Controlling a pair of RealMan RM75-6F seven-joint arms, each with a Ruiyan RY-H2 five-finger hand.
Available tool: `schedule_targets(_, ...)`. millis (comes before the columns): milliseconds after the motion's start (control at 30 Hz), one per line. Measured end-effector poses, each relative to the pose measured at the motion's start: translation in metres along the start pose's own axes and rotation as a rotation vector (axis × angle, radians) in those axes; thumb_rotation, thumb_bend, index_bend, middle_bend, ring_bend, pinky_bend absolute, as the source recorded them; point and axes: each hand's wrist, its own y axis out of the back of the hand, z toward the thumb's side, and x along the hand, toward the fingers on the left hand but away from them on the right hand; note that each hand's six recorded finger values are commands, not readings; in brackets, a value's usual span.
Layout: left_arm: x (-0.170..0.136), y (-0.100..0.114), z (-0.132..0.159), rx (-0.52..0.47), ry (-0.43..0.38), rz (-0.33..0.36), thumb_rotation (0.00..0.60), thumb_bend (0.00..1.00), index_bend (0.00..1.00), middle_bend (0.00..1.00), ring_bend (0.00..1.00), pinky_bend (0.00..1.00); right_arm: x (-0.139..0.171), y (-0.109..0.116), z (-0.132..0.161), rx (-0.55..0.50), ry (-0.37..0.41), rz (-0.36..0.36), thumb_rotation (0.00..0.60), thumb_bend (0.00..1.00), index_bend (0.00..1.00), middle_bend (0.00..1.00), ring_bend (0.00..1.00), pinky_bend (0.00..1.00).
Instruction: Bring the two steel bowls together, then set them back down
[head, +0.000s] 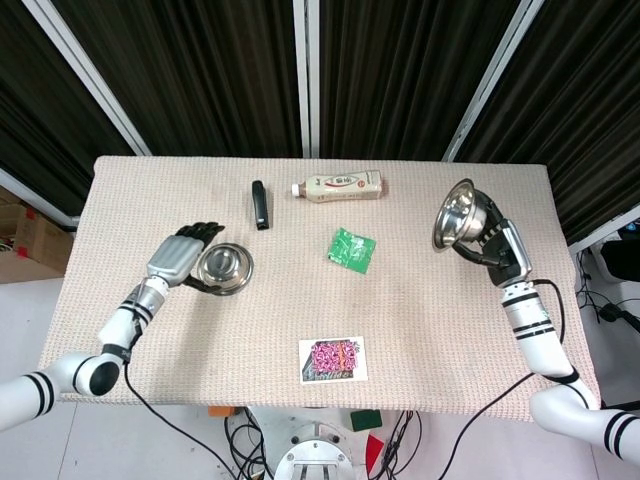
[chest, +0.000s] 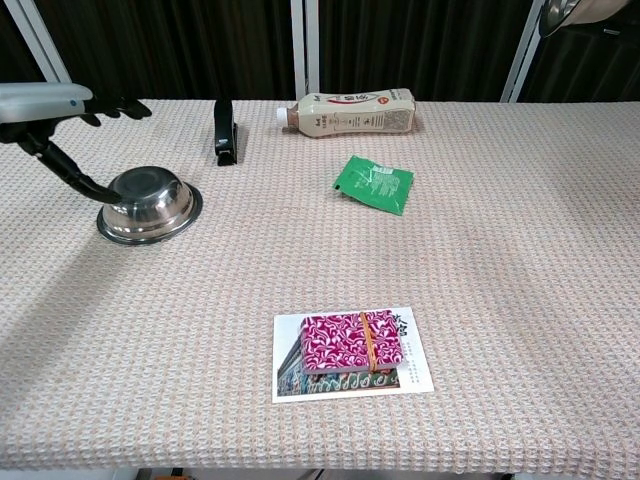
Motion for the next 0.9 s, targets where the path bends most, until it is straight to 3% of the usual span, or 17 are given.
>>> schedule_targets(267,0.022,-0.016,0.007,0.015,0.004,-0.086,0.463,0.00,0.00,0.03,0.02,0.12,0.001,0.002,0.001,0.007,-0.004,-0.005,0.600,0.12,0.66,0.51,0.41,0.29)
schedule_targets(433,0.029,-0.024,0.010,0.035,0.003,-0.120,0.576,0.00,0.00,0.03,0.02,0.14,0.003,0.004,0.002,0.015,-0.003,-0.011,0.600,0.12,0.66,0.51,0.41,0.29)
schedule_targets(533,0.033,-0.025,0.008,0.061,0.007,-0.116,0.600,0.00,0.02,0.05,0.05,0.19,0.003,0.006,0.003,0.013,-0.004,-0.016,0.600,0.12,0.66,0.51,0.41,0.29)
schedule_targets(800,0.039,-0.025,0.008,0.089,0.020,-0.079,0.600,0.05,0.27,0.26,0.24,0.43,0.003,0.009,0.003,0.017,-0.007,-0.024,0.600,0.13,0.66,0.51,0.41,0.29)
schedule_targets(900,0.039,-0.022,0.009,0.093,0.015,-0.055,0.600,0.08,0.36,0.34,0.29,0.48,0.003,0.009,0.002,0.018,-0.009,-0.024,0.600,0.13,0.66,0.51,0.41,0.29)
